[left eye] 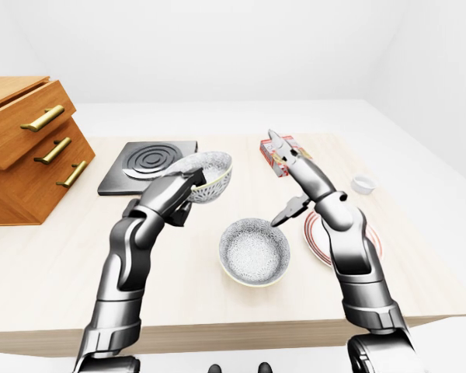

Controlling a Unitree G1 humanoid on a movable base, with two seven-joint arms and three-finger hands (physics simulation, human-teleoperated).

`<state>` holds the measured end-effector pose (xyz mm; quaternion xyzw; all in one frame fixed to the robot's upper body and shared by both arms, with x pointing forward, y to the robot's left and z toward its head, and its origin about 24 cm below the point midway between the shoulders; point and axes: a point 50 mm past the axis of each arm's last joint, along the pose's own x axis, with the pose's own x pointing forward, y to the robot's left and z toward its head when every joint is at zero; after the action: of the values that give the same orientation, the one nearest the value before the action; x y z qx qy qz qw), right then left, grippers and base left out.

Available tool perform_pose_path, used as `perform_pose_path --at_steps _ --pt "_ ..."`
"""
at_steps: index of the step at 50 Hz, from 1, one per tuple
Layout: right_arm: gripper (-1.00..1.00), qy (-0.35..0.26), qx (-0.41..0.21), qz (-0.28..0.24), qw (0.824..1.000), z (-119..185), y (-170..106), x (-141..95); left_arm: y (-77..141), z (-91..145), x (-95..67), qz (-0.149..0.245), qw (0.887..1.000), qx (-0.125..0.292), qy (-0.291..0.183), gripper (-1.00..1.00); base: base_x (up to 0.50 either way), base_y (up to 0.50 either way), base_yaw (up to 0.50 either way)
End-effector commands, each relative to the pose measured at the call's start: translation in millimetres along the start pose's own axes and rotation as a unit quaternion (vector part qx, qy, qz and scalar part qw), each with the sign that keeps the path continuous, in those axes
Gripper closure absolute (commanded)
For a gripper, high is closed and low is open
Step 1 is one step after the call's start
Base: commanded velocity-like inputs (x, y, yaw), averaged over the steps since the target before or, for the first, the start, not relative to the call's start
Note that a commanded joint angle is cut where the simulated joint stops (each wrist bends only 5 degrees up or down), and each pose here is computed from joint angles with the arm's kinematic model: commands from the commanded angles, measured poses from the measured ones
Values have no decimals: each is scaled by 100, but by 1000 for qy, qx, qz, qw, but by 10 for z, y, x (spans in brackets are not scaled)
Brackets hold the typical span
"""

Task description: Pick the akita bowl from table center and place it on the plate.

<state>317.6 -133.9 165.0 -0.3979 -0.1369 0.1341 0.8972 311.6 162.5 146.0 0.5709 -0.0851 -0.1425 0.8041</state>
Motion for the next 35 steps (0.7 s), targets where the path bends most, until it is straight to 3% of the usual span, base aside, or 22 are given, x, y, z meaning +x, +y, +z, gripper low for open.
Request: perform_pose_path --at_steps 1,18,35 --pt "-100 23 -74 38 996 51 -16 171 -66 145 -161 -1 1000 17 -10 100 0 0 0" --pt "-100 1 -105 64 992 290 31 305 61 263 -75 -20 999 25 -36 100 0 0 0" --pt "-100 -11 -91 84 992 367 197 314 126 468 -60 -21 997 29 -74 100 0 0 0"
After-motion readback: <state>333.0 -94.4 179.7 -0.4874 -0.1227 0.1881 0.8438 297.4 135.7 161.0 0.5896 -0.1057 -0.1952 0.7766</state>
